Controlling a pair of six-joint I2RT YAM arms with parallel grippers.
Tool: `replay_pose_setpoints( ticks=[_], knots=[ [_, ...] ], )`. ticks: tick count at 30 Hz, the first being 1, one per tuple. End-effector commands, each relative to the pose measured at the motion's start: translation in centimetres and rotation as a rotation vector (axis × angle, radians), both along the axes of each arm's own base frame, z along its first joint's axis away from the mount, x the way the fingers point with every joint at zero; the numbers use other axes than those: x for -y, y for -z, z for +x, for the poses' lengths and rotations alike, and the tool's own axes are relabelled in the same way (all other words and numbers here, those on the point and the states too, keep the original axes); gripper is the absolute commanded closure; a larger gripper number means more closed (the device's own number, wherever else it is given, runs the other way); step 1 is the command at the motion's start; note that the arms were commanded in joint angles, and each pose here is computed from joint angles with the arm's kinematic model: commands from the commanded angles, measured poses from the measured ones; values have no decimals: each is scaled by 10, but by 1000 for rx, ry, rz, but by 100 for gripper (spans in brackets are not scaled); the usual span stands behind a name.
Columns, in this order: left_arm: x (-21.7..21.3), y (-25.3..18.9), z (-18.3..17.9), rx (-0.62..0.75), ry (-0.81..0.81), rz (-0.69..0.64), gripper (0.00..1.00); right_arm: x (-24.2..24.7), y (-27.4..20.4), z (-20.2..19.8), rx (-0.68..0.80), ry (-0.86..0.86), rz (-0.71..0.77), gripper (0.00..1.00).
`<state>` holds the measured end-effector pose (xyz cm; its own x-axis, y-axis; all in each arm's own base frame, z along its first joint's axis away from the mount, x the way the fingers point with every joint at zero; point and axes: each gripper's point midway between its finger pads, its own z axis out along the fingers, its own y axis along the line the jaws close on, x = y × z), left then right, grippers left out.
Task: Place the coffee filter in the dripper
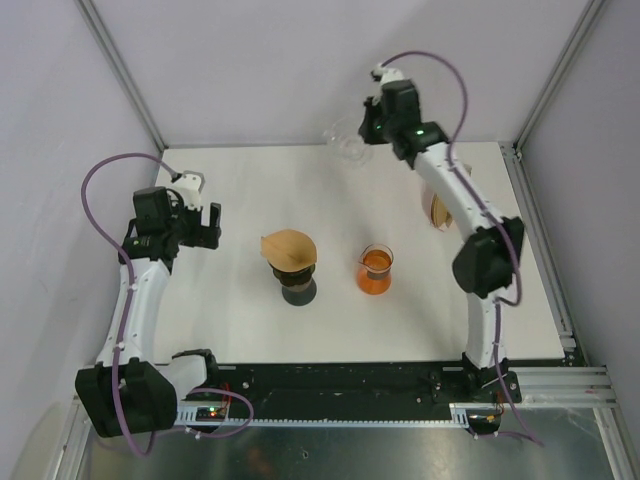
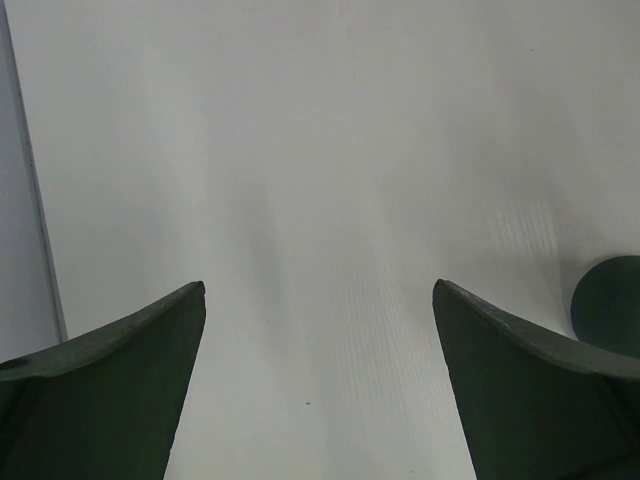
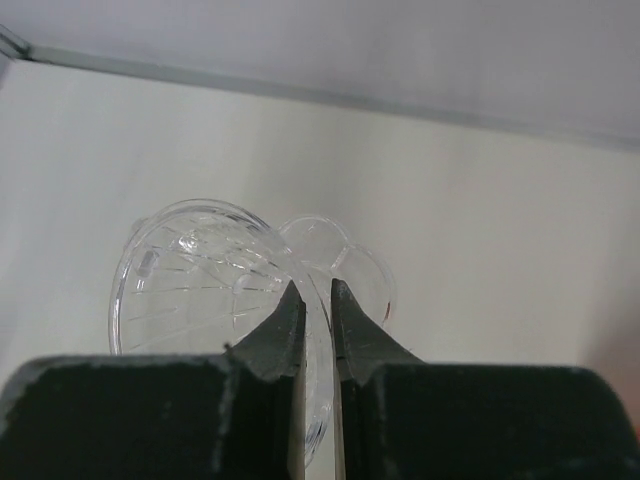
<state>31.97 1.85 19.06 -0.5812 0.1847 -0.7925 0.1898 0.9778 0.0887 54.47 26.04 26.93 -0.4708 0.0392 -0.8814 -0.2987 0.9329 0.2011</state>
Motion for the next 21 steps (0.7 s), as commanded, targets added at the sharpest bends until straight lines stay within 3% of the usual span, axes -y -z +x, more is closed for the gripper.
replay_pose_setpoints(
  ticks=[1, 12, 21],
  knots=[
    [9, -25, 4, 81, 57, -21, 0, 23, -74, -63, 57, -131, -41, 100],
    [27, -46, -4, 144, 139, -68, 0, 54, -82, -203, -23, -259, 77, 100],
    [36, -51, -16, 175, 176, -86, 0, 70, -24, -263, -168, -269, 91, 100]
  ],
)
